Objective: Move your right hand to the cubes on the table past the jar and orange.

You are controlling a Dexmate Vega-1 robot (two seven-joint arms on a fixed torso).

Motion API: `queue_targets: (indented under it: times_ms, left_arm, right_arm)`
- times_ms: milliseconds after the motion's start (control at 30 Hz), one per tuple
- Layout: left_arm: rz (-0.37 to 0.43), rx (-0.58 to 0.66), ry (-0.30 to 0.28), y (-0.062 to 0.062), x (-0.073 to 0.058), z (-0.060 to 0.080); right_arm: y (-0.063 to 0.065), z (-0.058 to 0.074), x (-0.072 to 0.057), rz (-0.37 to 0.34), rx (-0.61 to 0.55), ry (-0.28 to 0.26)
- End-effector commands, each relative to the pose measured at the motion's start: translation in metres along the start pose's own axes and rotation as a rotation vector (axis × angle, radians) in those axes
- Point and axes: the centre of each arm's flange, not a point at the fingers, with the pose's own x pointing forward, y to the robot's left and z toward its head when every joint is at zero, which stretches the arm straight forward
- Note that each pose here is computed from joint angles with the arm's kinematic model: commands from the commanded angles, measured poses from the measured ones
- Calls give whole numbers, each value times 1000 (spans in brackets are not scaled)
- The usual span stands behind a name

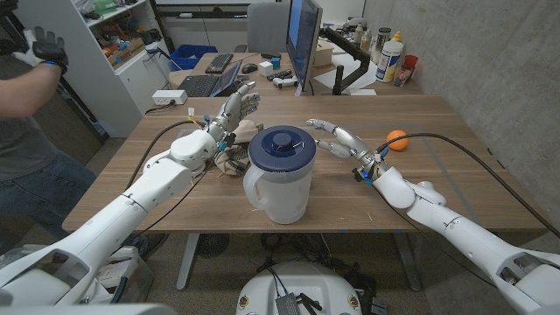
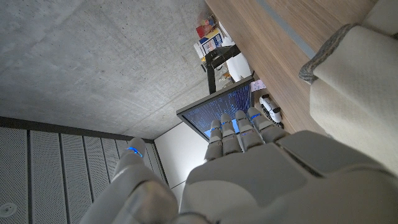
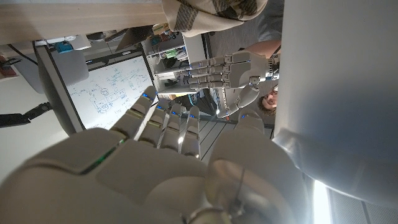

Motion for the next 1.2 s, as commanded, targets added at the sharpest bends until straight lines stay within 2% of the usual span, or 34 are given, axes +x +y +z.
queue_targets:
  times_ms: [33,433,700,1200]
  left_arm:
    - [-8,8,-4,0,-1,4]
    - [-15,15,10,-2,-1,3]
    - [-11,11,19,-2,-1,0]
    - [3,23,16,2,-4,7]
  right_arm:
    - [8,8,1,22,-79,-29]
    - [20,0,11,95,-109,-42]
    - [23,-2,19,138,-175,-62]
    - [29,-3,25,185,-242,-93]
